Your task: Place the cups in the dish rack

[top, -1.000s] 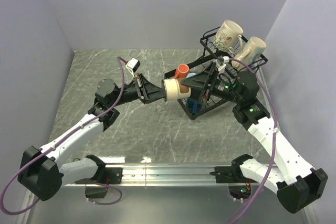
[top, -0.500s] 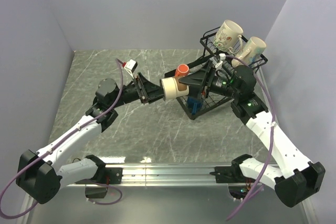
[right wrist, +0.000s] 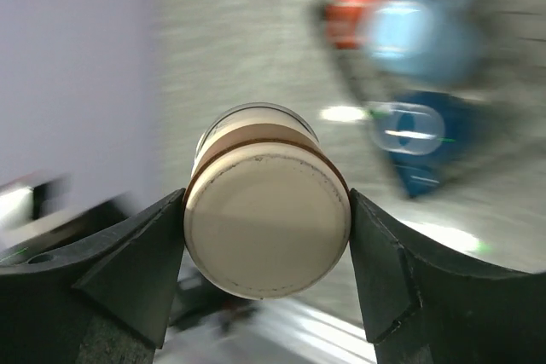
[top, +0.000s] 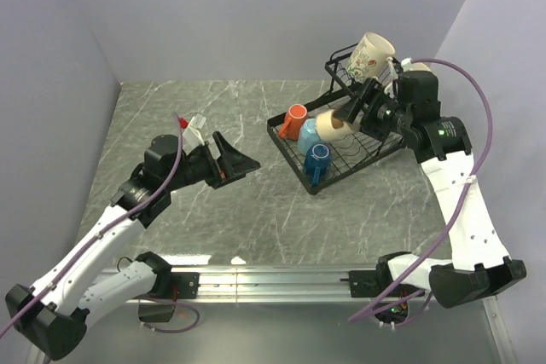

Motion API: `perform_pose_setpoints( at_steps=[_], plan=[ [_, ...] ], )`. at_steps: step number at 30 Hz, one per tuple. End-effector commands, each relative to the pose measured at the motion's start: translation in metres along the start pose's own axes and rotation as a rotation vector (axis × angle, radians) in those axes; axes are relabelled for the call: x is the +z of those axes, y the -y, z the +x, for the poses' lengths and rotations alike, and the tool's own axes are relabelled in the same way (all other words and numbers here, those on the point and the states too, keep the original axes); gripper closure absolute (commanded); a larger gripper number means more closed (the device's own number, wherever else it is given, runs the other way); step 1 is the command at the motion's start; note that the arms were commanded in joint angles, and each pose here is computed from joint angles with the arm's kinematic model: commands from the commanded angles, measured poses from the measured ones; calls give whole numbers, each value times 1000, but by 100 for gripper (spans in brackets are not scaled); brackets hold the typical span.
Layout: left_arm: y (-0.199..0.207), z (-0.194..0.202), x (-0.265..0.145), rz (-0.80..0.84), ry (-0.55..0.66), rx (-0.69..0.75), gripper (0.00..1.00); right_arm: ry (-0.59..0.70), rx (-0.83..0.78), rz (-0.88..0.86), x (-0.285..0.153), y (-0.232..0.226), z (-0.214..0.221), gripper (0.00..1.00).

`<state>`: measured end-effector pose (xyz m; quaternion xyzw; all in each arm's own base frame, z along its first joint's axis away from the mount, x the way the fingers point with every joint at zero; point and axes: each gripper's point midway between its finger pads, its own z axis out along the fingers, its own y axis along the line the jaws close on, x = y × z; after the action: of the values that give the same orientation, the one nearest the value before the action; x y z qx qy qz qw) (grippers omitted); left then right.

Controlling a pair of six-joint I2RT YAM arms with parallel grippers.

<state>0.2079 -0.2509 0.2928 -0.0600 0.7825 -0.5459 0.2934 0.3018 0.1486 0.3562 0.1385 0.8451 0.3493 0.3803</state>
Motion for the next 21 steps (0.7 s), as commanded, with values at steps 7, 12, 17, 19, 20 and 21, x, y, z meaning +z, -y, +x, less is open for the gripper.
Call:
perform_pose_setpoints(
  at_steps=[7, 12, 17, 19, 20, 21],
  plan=[
    [-17, 8, -30, -109, 30, 27, 3, 154, -279, 653, -1, 128, -18, 100],
    [-16, 9, -33, -132, 13, 29, 4, 166, -290, 668, 29, 138, -20, 100],
    [-12, 6, -34, -143, 8, 40, 5, 131, -319, 704, 57, 152, -1, 100],
    [-12, 7, -34, -148, 5, 36, 5, 123, -330, 694, 68, 154, 6, 100],
    [-13, 7, -34, -150, 4, 34, 5, 108, -339, 703, 75, 156, 13, 100],
    [-12, 7, -34, -148, 2, 33, 5, 101, -344, 708, 79, 159, 17, 100]
  ],
)
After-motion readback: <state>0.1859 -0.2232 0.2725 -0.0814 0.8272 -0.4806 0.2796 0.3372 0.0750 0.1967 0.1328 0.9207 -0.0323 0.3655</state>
